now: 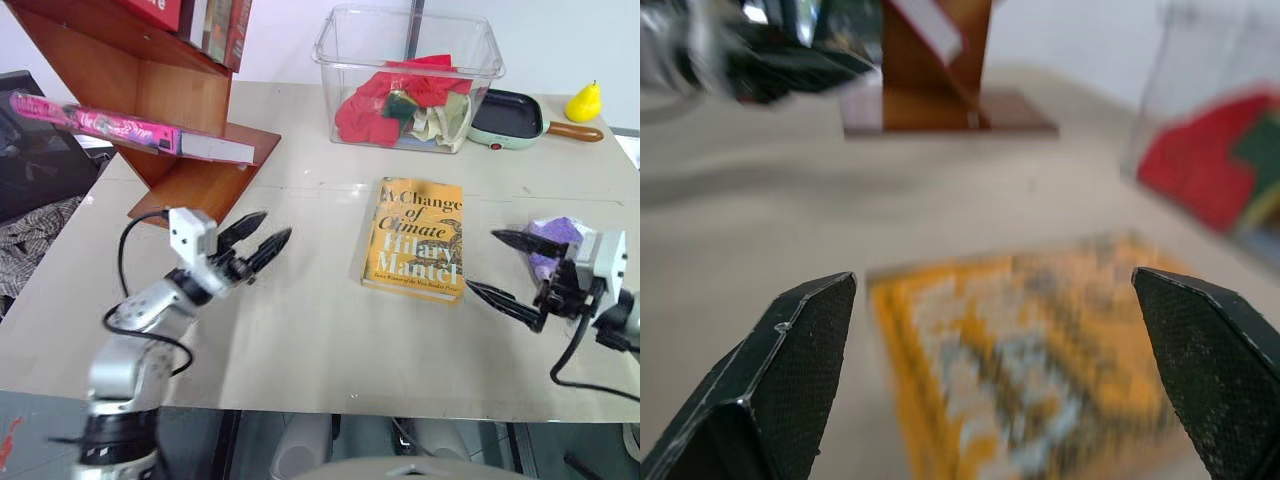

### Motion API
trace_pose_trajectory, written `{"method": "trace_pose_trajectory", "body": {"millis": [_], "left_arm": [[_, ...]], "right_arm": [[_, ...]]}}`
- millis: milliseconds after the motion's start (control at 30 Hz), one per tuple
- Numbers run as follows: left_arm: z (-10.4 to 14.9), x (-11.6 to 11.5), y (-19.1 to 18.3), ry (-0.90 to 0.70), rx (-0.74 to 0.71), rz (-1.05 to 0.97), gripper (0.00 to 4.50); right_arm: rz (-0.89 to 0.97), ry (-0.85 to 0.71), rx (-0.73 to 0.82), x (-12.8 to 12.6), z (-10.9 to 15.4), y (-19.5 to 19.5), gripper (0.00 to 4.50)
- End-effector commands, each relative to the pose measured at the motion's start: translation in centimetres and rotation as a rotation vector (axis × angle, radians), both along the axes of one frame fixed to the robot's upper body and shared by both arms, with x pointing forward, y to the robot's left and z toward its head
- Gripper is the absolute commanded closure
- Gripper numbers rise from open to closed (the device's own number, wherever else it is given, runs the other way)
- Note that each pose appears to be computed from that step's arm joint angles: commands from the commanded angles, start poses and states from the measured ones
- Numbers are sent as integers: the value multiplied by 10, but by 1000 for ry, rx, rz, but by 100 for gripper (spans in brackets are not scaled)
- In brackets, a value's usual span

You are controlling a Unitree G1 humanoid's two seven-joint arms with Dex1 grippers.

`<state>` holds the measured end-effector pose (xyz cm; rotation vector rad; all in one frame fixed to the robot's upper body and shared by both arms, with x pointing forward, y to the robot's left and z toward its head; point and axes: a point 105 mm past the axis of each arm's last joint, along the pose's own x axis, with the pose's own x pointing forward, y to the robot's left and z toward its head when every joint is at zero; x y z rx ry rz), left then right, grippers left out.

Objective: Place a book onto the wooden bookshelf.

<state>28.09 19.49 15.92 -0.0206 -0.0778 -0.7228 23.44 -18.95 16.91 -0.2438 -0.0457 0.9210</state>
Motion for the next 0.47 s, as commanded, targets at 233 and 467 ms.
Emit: {"method": "trace_pose_trajectory", "body": {"millis": [233,467], "left_arm": [[-8,-47,36,194,153,-41,8],[-10,-53,47,220,161,8,8]], "right_arm": [[-180,40,-127,-23,-19,-57,0],[-199,75,-136,-27,-30,-66,0]]}}
